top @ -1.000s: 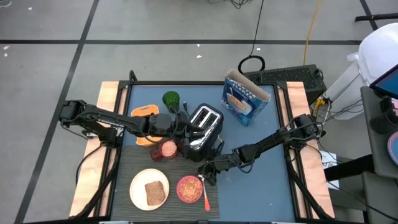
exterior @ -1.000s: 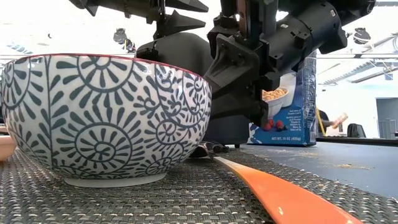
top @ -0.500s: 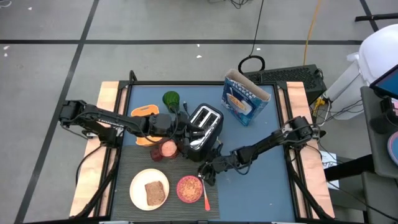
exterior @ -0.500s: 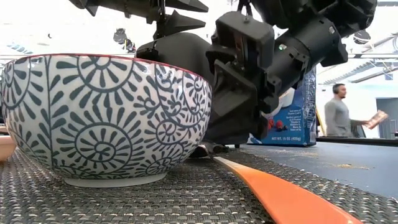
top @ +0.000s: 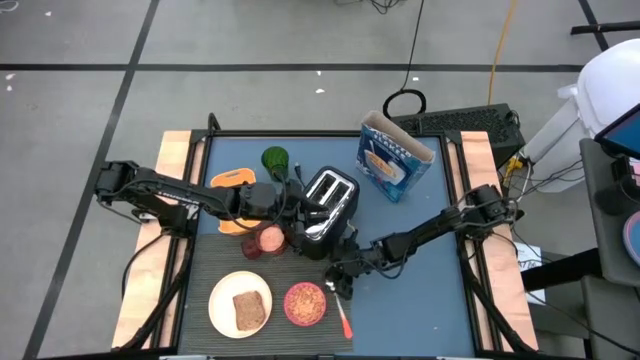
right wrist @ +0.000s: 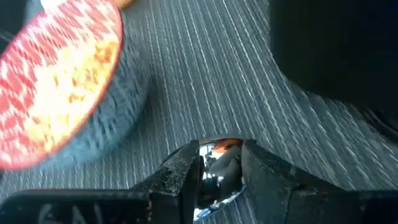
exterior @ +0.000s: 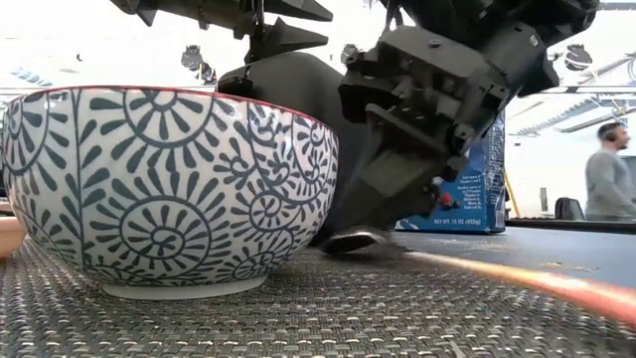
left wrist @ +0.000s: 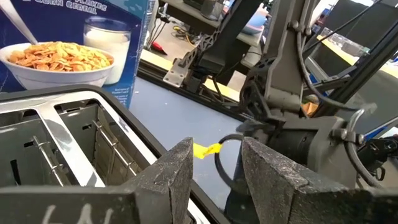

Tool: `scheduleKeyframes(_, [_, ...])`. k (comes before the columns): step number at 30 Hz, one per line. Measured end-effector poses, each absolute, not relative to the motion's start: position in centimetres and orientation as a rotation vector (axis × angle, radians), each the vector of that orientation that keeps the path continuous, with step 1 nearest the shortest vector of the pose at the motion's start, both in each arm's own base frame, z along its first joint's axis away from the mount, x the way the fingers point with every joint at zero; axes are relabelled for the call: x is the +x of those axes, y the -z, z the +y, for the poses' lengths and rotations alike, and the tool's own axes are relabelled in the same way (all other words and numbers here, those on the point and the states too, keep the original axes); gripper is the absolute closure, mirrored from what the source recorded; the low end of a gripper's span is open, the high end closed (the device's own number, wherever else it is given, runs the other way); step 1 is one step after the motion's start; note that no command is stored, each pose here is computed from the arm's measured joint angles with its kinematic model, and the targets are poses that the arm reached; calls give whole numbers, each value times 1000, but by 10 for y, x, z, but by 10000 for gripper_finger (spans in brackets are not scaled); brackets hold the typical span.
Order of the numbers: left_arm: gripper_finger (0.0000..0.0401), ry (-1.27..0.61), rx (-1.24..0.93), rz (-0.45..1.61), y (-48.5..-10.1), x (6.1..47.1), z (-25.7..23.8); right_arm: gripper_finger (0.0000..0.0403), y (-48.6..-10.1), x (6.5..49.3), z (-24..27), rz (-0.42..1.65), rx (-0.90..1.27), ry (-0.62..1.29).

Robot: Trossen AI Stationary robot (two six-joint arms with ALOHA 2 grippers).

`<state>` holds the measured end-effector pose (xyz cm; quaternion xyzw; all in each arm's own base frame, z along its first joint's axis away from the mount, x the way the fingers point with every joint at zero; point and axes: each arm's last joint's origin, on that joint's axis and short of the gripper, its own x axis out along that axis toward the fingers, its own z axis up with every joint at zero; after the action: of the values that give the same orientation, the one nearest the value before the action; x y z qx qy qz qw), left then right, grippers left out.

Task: Arrange a breakfast setting
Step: Put the orange fork to the gray tablemat to the right of the red bowl

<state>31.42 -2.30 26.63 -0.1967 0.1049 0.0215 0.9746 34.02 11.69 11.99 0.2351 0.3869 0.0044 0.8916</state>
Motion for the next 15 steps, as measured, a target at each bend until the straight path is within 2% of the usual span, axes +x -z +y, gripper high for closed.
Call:
scheduleKeyframes(9, [258,-44,-400,211,-266,314,-23,289,-146,322,110,891,452,18])
scheduleKeyframes(15, [258,-43,-401,207,-267,314,-23,289,-182,309,112,833,522,3])
